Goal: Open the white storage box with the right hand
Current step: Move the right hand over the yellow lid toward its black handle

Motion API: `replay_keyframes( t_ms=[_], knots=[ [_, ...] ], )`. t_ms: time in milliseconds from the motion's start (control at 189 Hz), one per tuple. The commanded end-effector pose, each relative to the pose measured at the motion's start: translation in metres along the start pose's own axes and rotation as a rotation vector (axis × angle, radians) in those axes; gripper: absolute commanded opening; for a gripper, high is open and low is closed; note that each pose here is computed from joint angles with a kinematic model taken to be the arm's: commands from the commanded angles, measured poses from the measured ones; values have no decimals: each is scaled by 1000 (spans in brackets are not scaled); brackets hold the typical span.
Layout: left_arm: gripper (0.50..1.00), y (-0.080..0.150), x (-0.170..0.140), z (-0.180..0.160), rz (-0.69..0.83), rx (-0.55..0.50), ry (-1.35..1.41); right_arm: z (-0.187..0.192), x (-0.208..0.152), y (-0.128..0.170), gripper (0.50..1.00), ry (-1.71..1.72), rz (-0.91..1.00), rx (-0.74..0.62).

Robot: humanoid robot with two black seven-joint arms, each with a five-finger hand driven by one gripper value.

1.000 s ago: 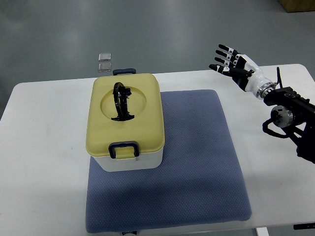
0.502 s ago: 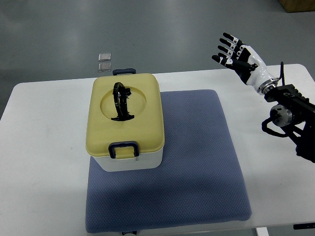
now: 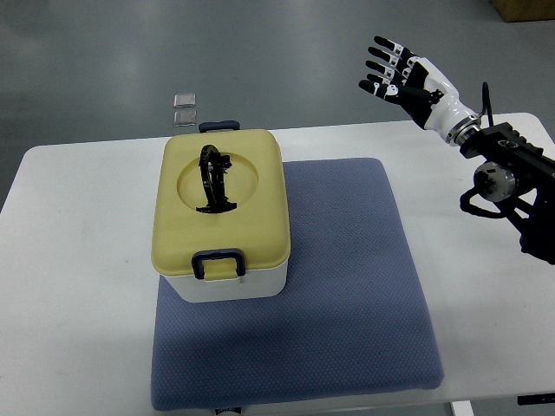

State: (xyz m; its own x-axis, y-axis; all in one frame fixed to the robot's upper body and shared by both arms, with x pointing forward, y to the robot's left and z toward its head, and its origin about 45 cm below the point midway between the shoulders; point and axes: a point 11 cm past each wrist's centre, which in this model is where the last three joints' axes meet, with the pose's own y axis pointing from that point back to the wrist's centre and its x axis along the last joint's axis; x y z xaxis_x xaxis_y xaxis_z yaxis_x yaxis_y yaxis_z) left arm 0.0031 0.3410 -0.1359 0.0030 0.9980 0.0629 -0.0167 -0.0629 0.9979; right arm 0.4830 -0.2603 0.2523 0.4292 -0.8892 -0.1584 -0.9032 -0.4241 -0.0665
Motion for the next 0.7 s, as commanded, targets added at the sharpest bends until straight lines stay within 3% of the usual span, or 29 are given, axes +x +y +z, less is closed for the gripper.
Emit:
replay_keyframes(
  t_ms=[0, 185, 693],
  knots=[
    [1000, 0, 0, 0, 0, 1, 0, -8, -6, -7, 917, 10, -36, -4],
    [1000, 0, 1, 0, 3, 1, 0, -38, -23, -28, 915, 100, -78, 44],
    [1000, 0, 1, 0, 2, 0, 2, -113, -106, -64, 917, 624, -492, 102]
  ],
)
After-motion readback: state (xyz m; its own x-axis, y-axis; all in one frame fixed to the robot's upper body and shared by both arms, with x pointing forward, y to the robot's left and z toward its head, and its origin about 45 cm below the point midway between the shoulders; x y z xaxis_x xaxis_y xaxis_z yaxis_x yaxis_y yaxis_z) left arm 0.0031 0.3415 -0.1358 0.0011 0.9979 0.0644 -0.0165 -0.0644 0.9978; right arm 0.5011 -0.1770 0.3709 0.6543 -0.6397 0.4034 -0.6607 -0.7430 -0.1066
